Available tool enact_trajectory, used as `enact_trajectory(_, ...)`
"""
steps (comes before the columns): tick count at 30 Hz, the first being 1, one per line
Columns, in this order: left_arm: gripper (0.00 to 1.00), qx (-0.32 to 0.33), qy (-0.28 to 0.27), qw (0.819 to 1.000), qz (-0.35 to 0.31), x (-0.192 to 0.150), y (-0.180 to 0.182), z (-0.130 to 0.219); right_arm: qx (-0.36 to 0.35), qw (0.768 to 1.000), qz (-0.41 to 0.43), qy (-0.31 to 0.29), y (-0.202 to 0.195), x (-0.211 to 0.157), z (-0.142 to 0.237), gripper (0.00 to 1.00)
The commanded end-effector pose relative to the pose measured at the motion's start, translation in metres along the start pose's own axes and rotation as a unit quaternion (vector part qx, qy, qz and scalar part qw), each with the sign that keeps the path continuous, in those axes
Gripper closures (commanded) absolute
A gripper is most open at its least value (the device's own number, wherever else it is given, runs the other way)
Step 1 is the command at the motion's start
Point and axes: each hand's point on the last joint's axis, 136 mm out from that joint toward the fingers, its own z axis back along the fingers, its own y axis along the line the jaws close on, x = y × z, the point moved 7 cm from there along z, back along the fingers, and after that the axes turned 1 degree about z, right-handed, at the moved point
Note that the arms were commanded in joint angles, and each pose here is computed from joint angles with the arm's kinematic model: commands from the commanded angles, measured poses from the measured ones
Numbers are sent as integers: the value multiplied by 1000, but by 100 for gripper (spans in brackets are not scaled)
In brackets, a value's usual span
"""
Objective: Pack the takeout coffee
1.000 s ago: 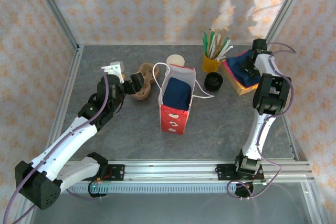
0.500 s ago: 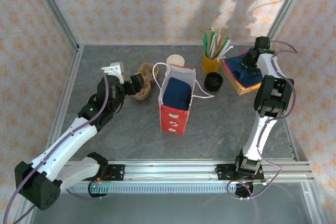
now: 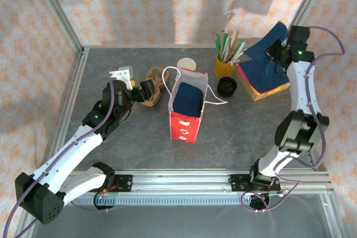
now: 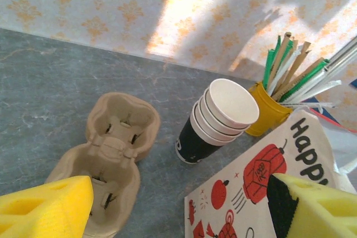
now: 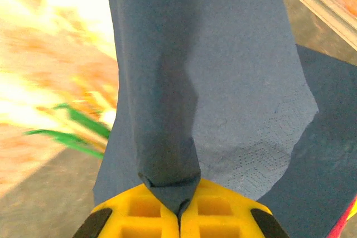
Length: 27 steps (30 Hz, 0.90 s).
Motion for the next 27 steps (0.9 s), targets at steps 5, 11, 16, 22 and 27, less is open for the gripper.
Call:
enact_trajectory(5,16,-73,1,997,10,18,-20,14,175,984,-43,8,48,-15,88,100)
enact_trajectory(11,16,-141,31,989,12,17,-37,17,325,940,-70,74,109,-62,135,100)
enact_trajectory(16,17,-166,39,985,20,16,-42,18,387,908,-74,145,162,-119,152,100)
enact_trajectory(22,17,-182,43,982,36,10,-43,14,389,901,-68,177,184,-170,168,100)
enact_trajectory(27,17,-176,48,983,34,8,-42,11,359,909,-55,203,188,-206,158,100)
